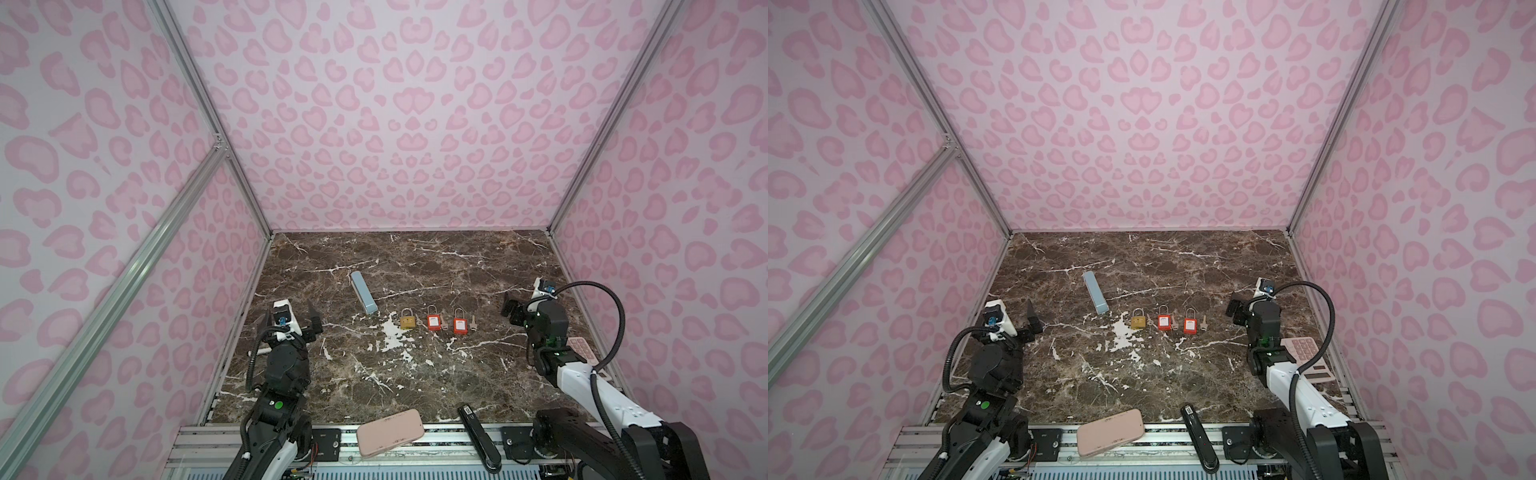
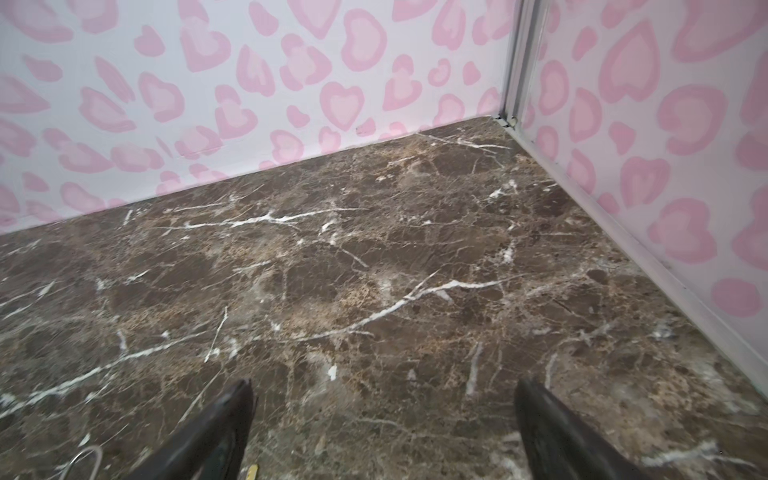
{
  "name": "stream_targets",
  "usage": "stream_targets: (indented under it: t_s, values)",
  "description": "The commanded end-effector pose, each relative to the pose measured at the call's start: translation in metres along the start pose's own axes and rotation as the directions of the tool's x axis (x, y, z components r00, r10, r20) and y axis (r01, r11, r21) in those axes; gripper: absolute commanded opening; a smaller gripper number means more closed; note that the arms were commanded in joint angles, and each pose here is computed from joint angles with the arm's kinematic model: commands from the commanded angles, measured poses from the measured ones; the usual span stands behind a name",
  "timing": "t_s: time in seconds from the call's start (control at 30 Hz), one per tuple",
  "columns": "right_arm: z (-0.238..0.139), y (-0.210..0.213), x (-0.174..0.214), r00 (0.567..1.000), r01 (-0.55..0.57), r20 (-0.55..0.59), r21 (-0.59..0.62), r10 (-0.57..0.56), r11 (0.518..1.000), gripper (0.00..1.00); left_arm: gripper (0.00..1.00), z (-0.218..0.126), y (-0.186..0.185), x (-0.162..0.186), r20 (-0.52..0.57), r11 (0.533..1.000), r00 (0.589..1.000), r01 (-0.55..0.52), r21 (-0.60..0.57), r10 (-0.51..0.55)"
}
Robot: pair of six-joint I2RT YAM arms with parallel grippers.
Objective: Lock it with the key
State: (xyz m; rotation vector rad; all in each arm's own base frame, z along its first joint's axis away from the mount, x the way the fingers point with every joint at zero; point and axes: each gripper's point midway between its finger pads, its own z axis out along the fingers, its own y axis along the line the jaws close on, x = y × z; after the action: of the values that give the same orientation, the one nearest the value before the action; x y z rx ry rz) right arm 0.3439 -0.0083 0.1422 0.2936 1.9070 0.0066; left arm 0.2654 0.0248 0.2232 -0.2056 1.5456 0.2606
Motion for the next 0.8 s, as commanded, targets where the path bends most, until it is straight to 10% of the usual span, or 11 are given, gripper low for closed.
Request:
stream_targets:
  t_s: [0.0, 0.77]
  values:
    - [0.008, -0.015, -0.017, 0.995, 0.029, 0.095, 0.101, -0.038, 0.994, 0.99, 0.98, 0.003, 0.007, -0.002, 0.049, 0.994, 0.993, 0.111, -0.005, -0.111]
    - [0.019, -0.035, 0.006, 0.995, 0.042, 0.081, 0.170, -0.057, 0.985, 0.99, 0.98, 0.093, -0.035, 0.088, -0.178, 0.989, 0.984, 0.052, 0.139, -0.027]
